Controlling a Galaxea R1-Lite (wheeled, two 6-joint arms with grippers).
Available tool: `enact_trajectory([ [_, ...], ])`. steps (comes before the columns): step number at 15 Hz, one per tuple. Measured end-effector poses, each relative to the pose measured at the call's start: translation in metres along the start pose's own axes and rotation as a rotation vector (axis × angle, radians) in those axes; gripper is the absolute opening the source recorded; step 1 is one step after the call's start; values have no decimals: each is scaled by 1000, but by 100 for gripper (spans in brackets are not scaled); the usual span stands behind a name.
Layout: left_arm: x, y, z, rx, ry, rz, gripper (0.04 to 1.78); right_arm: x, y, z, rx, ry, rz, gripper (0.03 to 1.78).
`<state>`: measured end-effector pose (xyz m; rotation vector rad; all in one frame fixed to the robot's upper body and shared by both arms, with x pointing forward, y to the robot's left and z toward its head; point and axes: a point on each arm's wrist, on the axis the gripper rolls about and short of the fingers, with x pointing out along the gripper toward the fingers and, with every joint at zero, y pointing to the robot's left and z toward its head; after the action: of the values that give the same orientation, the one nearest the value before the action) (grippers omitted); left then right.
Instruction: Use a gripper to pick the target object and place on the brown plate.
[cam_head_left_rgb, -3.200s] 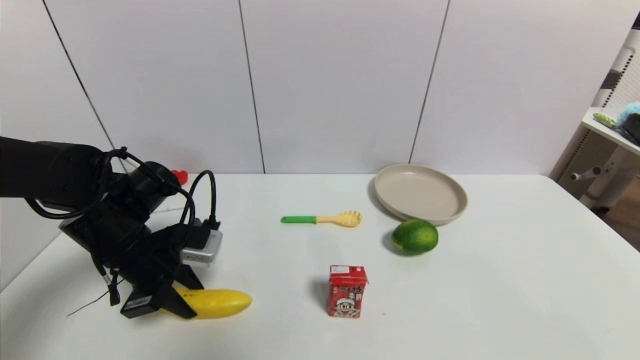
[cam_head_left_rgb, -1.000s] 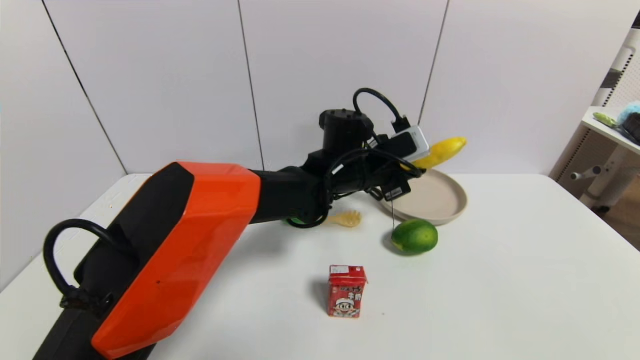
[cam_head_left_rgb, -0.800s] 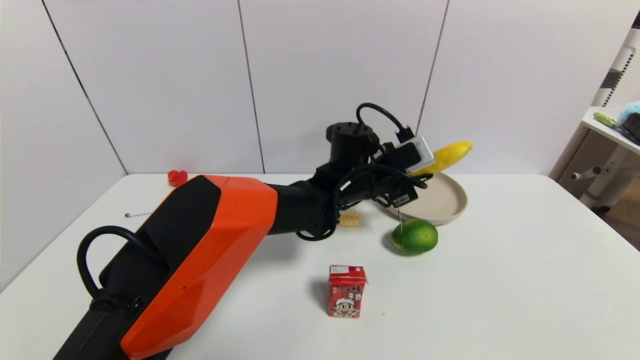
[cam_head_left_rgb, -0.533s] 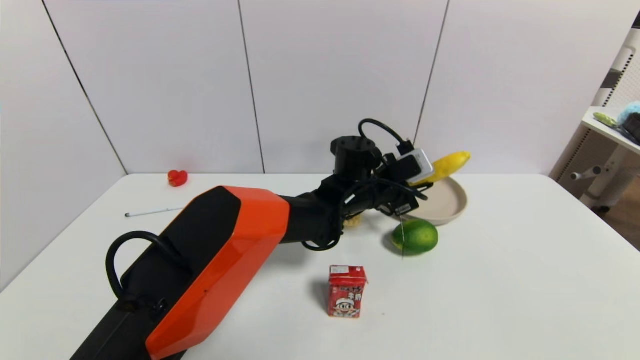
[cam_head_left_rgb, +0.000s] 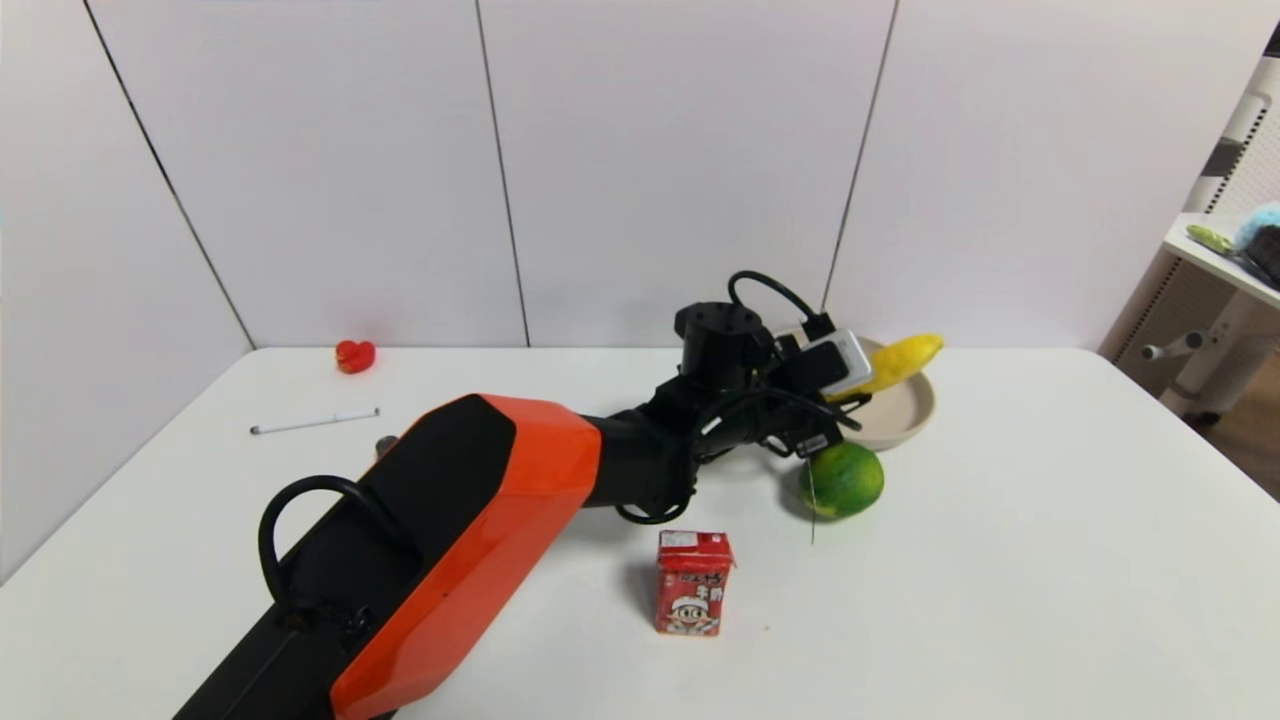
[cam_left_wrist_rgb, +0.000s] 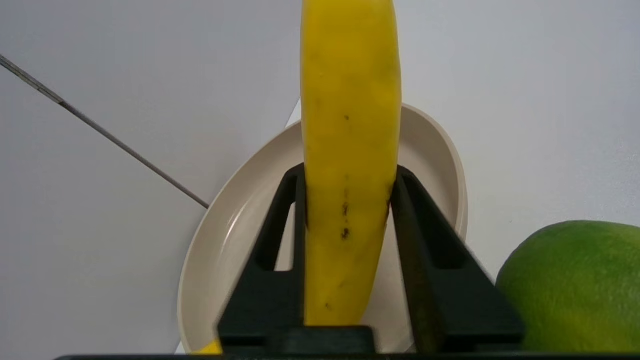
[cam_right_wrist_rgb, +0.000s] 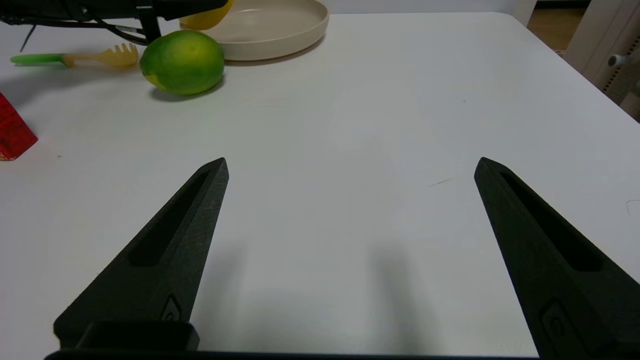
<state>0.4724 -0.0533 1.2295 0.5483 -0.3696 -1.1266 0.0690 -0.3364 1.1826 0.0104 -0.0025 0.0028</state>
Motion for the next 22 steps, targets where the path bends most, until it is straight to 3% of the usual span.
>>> enact_trajectory([
  [3,0,0,-1,4,3,-2,96,0,0,0,0,0,0,170],
  [6,0,0,-1,3,6,-2,120,0,0,0,0,0,0,170],
  [11,-9,16,13,22,20,7,144,0,0,0,0,0,0,170],
  [14,-37,49,51,70,86,-7,152,0,0,0,1,0,0,170],
  [18,-121,89,127,72,343,-46,160,0,0,0,0,0,0,170],
  [22,-244,84,183,-2,676,-51,164,0,0,0,0,0,0,170],
])
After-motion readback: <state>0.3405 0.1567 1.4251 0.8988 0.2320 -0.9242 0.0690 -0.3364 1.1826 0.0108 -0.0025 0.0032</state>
